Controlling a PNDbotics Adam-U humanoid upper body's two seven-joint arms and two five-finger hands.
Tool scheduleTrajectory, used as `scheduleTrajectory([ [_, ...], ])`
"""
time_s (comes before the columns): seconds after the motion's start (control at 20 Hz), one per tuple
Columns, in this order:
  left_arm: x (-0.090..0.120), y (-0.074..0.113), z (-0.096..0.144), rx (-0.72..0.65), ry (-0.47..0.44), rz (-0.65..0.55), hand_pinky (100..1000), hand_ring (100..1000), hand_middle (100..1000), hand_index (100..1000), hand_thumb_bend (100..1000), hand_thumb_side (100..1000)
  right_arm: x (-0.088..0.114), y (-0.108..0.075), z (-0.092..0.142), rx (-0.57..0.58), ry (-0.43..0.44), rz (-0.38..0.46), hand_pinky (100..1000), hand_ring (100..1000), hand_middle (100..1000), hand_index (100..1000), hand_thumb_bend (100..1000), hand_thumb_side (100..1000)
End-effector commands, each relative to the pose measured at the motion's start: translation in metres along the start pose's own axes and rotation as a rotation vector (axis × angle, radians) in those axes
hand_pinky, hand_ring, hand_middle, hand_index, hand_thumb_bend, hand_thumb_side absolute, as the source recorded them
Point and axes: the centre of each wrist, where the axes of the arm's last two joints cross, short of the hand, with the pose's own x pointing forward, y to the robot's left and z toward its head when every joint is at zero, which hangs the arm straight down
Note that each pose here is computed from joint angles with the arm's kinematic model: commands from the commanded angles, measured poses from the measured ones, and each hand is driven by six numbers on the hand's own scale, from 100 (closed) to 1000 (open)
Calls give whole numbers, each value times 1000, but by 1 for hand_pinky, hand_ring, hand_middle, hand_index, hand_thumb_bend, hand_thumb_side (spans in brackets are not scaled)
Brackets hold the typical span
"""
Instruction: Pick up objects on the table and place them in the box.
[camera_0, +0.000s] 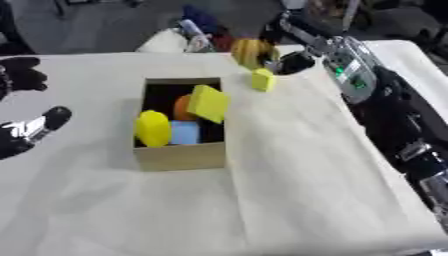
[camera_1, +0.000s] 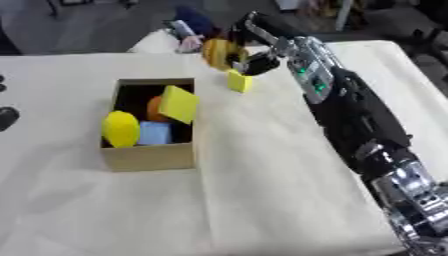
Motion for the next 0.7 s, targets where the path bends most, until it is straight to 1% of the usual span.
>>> scheduleTrajectory([
  [0.05,11,6,-5,22,-47,-3,780,631,622,814,774,563,26,-19,-18,18,-93,39,683,637,340,404,100,100],
  [0.2,15,5,-7,24,-65,4,781,627,622,814,776,561,30,-15,-29,76,-86,36,693,655,365,431,100,100],
  [0.35,20,4,-10,25,-84,16,781,626,622,814,776,561,27,-3,-35,119,-44,13,697,667,393,459,100,100],
  [0.5,24,2,-12,24,-100,29,782,626,622,814,775,561,22,11,-41,145,5,-3,705,687,445,516,107,100],
  [0.55,25,2,-12,23,-103,32,782,626,622,815,775,561,21,16,-42,154,17,-3,708,695,468,544,114,100],
  [0.7,26,1,-13,21,-107,37,783,626,623,815,774,563,20,32,-44,196,35,16,730,741,569,697,157,107],
])
